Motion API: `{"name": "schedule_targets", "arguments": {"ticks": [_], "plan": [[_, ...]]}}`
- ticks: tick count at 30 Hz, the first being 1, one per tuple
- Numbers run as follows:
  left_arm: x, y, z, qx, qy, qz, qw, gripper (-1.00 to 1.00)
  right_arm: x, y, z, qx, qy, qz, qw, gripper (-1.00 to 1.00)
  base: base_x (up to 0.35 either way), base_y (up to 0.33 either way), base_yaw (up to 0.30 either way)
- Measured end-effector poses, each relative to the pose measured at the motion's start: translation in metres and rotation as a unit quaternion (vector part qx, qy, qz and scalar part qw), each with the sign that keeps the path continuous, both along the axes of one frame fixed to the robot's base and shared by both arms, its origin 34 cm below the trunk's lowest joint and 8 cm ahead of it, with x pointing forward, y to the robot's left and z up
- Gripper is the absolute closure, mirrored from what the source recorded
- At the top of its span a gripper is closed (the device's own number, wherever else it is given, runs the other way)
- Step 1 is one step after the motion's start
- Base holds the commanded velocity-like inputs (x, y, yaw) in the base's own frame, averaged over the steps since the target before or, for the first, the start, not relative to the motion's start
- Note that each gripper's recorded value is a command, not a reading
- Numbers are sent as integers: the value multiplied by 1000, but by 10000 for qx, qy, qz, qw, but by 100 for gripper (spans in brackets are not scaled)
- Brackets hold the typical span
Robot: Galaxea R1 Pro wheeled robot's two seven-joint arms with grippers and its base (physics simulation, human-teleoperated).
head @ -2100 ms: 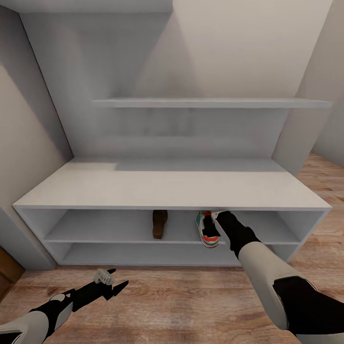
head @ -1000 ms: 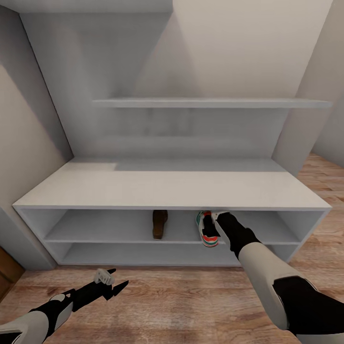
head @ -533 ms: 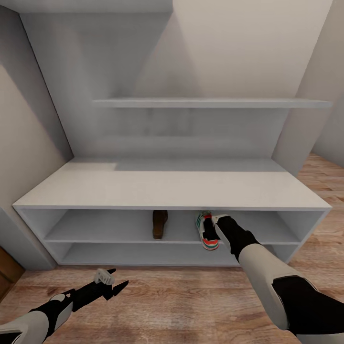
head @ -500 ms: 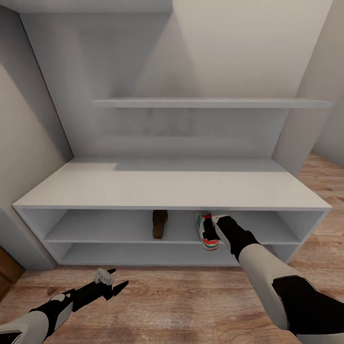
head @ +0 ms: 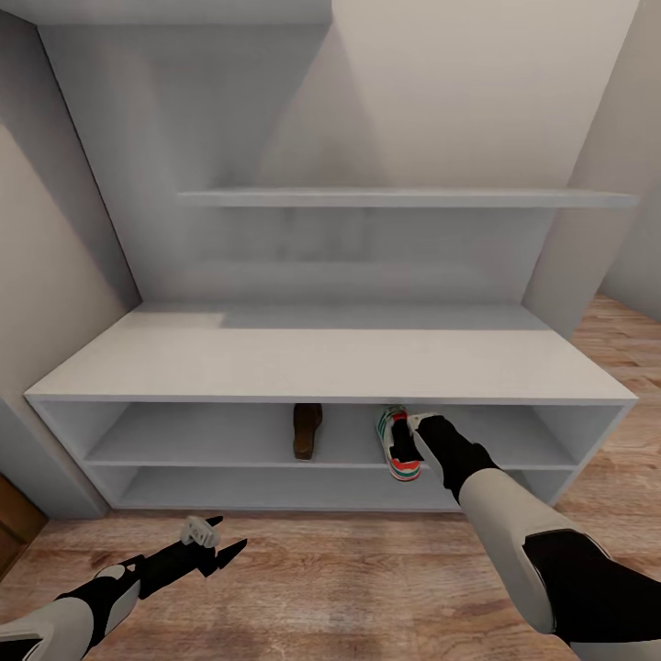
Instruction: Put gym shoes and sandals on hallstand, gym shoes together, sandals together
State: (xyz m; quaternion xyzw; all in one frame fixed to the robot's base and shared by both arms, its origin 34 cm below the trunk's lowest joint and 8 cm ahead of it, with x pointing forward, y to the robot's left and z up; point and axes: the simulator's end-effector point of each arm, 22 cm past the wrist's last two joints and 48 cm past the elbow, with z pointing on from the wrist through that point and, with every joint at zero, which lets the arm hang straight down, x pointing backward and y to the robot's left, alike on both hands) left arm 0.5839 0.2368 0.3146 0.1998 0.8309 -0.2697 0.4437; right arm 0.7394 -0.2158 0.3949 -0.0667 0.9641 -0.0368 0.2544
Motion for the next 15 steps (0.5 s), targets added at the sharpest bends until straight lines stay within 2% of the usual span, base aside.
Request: {"name": "schedule_targets", "arguments": {"ticks": [15], "plan": [[0,0,0,0,0,0,10000,-100,2,0,1,-4,-69,3,10000,100,0,0,0]]}}
